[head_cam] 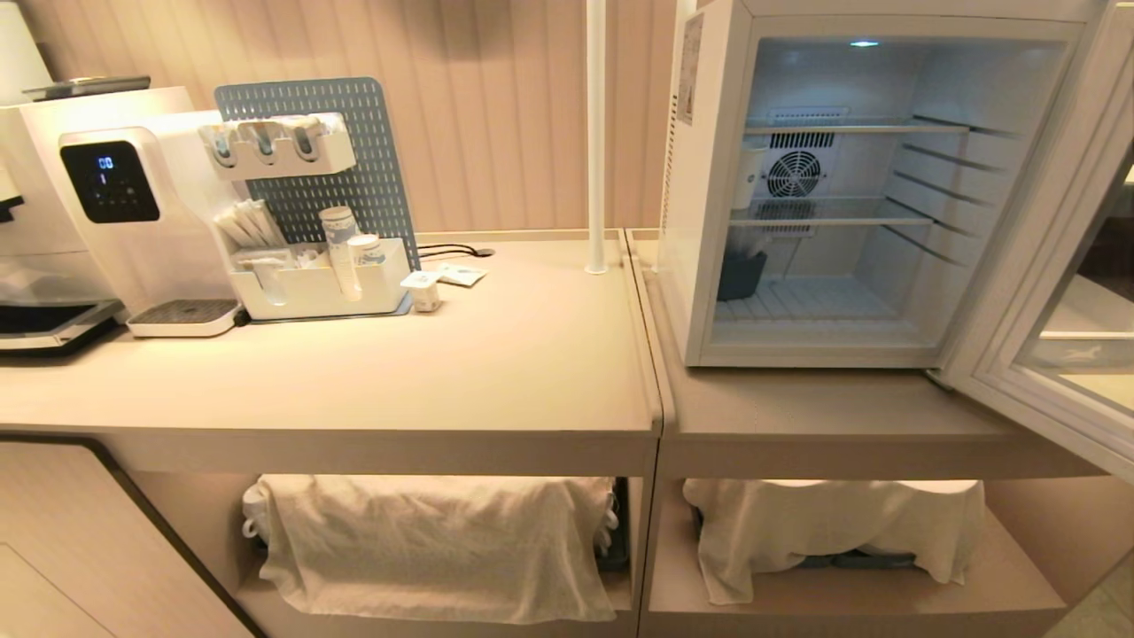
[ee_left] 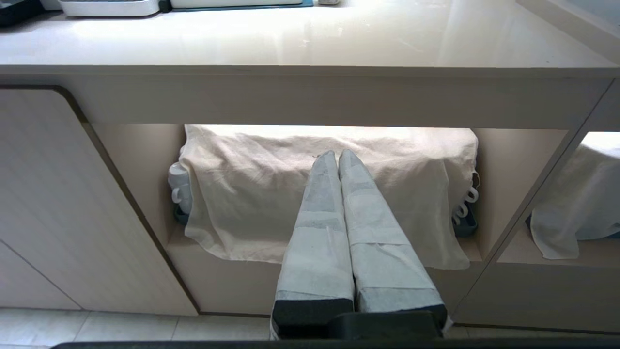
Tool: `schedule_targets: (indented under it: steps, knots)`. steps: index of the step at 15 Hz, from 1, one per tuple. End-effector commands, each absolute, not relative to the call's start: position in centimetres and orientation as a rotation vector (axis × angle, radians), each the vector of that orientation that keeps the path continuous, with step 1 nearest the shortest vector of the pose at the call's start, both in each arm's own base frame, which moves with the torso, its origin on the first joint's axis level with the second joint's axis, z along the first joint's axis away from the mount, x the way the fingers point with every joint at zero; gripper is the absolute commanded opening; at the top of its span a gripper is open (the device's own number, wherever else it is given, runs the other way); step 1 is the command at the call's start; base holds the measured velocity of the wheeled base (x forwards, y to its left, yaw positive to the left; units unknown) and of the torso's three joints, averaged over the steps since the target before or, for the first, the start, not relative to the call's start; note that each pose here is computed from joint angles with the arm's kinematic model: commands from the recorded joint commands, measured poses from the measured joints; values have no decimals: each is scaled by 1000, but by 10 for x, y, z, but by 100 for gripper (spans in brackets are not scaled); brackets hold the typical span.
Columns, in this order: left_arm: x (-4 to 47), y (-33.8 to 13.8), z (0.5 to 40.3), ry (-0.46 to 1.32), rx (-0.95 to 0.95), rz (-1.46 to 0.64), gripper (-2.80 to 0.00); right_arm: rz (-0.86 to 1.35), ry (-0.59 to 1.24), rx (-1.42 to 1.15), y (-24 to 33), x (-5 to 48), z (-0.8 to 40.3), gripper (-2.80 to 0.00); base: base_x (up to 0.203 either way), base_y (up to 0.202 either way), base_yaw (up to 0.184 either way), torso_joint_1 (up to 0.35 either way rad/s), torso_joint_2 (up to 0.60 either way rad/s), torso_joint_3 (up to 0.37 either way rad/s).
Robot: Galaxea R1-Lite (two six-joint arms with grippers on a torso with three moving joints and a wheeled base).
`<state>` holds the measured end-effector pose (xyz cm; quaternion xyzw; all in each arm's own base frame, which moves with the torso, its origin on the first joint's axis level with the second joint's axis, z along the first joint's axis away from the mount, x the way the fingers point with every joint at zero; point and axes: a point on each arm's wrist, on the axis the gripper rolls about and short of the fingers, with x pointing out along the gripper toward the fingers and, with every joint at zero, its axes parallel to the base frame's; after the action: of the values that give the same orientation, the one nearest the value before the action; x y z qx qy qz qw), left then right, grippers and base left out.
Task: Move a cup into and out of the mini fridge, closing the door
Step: Place the paper cup on the table
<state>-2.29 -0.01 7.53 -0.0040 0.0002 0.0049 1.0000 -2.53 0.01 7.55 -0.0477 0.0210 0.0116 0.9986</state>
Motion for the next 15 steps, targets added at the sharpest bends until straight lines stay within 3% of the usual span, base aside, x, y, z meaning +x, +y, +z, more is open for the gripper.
schedule_targets:
  steps: [1,15]
  knots:
    - [-23,0,75,0,-6,6,-280,24,43,-96,0,-25,76,-280,-1,126,3,5,0,2]
    - [-23,0,76,-5,-9,8,-280,24,43,-98,0,-25,76,-280,0,191,0,2,2,2]
